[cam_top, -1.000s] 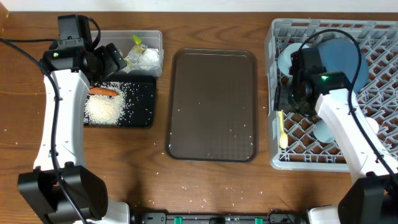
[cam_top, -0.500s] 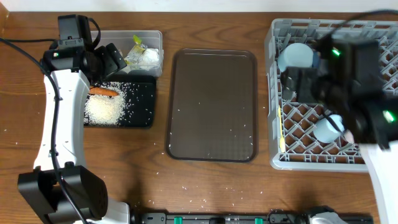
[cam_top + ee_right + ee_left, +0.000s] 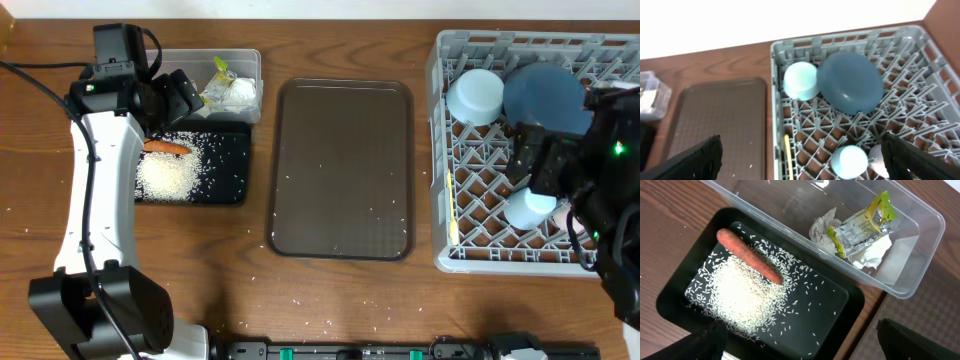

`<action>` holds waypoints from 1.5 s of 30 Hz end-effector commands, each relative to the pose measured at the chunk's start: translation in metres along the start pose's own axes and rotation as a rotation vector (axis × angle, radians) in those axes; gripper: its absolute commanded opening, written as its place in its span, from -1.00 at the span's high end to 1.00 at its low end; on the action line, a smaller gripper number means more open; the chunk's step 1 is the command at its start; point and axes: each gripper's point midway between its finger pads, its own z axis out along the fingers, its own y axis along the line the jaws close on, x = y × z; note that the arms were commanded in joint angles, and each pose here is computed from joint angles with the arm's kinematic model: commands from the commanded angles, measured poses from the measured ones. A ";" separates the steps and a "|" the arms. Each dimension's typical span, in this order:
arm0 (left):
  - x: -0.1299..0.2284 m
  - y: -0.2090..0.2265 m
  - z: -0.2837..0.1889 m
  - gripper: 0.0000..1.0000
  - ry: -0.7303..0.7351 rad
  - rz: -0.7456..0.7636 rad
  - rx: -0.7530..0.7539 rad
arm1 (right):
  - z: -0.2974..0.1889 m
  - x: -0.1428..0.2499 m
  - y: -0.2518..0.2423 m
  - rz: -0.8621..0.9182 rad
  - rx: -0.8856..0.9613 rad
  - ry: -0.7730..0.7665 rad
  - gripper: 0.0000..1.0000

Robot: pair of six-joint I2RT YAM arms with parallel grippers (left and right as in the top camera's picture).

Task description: Sort waste into correct bins and load items into the dishwasher rack

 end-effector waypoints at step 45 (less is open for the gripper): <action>0.000 0.001 0.000 -0.96 0.000 0.002 -0.005 | 0.091 0.196 -0.007 0.006 -0.225 -0.499 -0.98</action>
